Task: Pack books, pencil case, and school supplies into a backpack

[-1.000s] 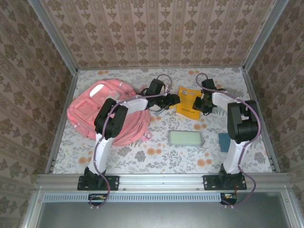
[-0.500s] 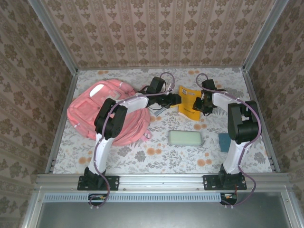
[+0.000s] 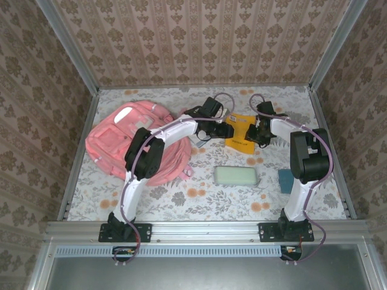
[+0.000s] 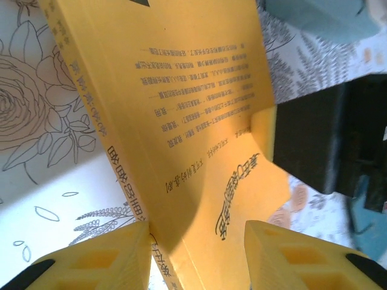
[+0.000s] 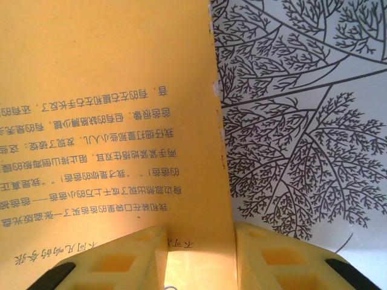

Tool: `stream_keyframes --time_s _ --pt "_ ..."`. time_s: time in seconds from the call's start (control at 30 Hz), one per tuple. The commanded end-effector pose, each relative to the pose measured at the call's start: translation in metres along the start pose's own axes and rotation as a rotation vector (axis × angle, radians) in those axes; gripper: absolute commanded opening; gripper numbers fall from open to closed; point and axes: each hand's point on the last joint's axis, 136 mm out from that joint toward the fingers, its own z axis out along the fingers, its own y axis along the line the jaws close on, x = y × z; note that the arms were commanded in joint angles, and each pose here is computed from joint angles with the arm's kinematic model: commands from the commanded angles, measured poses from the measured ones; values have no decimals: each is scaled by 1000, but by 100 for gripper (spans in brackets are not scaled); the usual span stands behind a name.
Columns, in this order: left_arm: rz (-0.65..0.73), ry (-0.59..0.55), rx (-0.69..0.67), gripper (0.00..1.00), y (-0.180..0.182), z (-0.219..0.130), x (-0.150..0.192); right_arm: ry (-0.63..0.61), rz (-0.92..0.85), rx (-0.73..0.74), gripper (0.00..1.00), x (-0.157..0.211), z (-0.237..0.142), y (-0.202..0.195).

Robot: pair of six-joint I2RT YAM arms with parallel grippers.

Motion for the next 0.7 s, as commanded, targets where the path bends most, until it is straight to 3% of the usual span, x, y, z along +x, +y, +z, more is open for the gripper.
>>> stream_keyframes --time_s 0.0,0.17,0.33,0.67 --pt "217 64 -51 44 -29 19 27 96 -19 -115 32 28 1 30" --pt "149 62 -146 46 -1 20 31 90 -21 -85 32 27 -1 25" --pt "31 15 -125 48 18 9 17 46 -49 -39 35 18 -9 19" --pt "-64 -9 -156 52 42 10 -1 -45 -75 23 41 -11 -22 18"
